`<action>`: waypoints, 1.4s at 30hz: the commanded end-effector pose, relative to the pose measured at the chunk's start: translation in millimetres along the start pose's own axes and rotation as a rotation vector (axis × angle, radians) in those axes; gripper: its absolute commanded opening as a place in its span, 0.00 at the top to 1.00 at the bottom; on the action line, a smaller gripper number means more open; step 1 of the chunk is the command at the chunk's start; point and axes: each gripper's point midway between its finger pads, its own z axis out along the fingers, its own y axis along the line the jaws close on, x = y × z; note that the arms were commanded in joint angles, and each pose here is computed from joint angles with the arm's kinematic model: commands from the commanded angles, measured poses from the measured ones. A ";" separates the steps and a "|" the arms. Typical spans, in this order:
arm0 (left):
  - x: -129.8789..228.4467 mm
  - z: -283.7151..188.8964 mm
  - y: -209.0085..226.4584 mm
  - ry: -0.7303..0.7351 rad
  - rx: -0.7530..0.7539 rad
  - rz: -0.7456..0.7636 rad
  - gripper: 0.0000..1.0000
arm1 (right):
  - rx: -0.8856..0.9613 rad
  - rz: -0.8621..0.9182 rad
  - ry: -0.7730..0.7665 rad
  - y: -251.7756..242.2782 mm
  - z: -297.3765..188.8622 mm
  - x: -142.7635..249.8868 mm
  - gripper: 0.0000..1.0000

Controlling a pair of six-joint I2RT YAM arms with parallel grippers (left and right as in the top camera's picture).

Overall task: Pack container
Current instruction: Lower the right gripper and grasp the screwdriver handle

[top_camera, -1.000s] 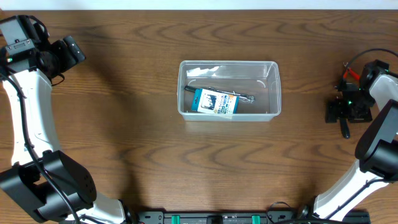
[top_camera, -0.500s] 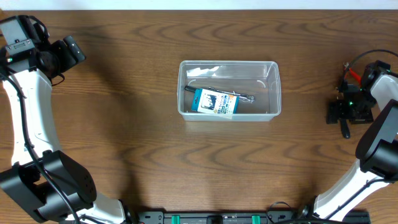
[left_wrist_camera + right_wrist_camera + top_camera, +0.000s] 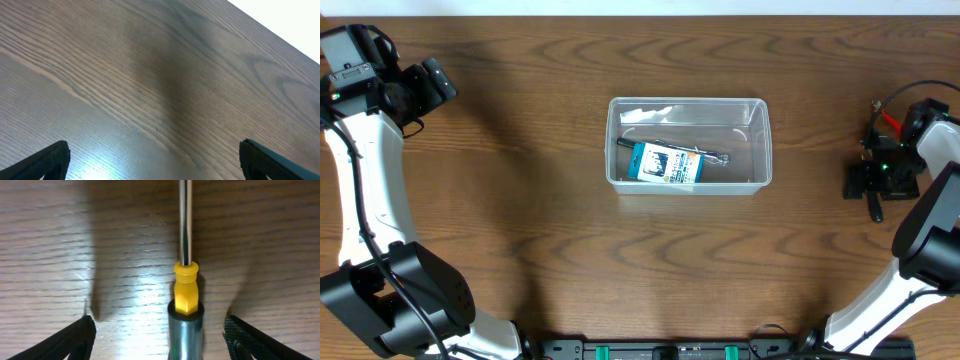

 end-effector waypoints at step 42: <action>-6.2 -6.1 0.2 -0.020 -0.005 0.006 0.02 | 0.034 0.060 -0.067 -18.9 -14.4 8.8 0.21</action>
